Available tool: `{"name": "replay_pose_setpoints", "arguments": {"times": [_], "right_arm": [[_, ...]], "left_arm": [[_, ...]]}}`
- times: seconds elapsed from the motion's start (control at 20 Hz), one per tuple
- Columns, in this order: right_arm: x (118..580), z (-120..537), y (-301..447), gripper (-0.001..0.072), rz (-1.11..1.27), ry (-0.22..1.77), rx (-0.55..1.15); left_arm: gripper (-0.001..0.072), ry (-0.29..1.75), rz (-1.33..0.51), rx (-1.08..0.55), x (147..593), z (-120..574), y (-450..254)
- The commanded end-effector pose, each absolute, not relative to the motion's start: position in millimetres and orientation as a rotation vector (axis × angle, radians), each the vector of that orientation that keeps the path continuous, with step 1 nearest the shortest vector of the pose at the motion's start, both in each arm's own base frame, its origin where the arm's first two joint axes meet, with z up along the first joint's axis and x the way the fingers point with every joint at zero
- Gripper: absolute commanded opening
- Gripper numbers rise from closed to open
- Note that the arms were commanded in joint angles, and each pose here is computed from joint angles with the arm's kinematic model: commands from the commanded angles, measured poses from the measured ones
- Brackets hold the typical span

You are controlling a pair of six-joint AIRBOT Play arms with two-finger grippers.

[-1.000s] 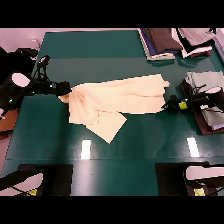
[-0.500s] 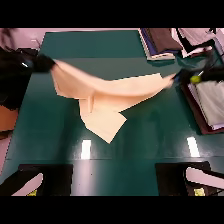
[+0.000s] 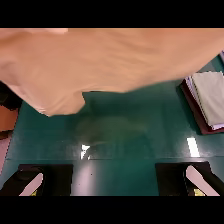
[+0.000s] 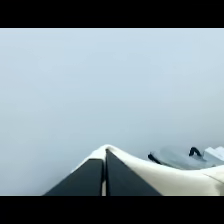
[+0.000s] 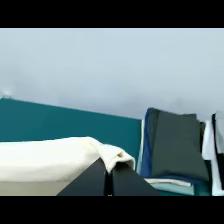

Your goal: Fold the shirts.

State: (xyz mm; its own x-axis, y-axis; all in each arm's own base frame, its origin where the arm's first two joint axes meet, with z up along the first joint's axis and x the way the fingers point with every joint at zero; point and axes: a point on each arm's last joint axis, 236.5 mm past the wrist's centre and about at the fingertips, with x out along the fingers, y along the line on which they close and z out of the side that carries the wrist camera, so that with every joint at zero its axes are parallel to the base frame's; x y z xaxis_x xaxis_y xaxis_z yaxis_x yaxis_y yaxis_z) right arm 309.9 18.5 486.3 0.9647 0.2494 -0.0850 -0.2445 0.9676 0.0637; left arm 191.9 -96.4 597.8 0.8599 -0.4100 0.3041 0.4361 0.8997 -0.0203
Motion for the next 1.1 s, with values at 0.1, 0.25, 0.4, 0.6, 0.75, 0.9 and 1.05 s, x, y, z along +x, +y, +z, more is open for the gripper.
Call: {"name": "replay_pose_setpoints", "arguments": {"times": [0.1,0.25,0.4,0.6,0.75,0.9,1.05], "right_arm": [[279,501,10,0.0014,0.176,0.128,0.029],[310,454,6,0.0014,0.229,0.268,0.121],[356,366,1,0.0014,0.243,0.523,0.156],[407,207,9,0.0014,0.228,0.965,0.151],[436,109,21,0.0014,0.258,1.171,0.203],[469,53,19,0.0013,0.256,1.251,0.244],[501,47,12,0.0014,0.252,1.222,0.238]], "left_arm": [[0.0018,-0.389,-0.441,-0.088,152,625,-92],[0.002,-0.175,-0.408,-0.112,224,568,-91],[0.0021,0.205,-0.405,-0.153,323,450,-101],[0.0022,0.649,-0.369,-0.222,424,275,-106],[0.0022,0.9,-0.349,-0.232,469,154,-107],[0.0022,0.991,-0.319,-0.249,507,76,-105],[0.0022,0.963,-0.284,-0.296,529,59,-95]]}}
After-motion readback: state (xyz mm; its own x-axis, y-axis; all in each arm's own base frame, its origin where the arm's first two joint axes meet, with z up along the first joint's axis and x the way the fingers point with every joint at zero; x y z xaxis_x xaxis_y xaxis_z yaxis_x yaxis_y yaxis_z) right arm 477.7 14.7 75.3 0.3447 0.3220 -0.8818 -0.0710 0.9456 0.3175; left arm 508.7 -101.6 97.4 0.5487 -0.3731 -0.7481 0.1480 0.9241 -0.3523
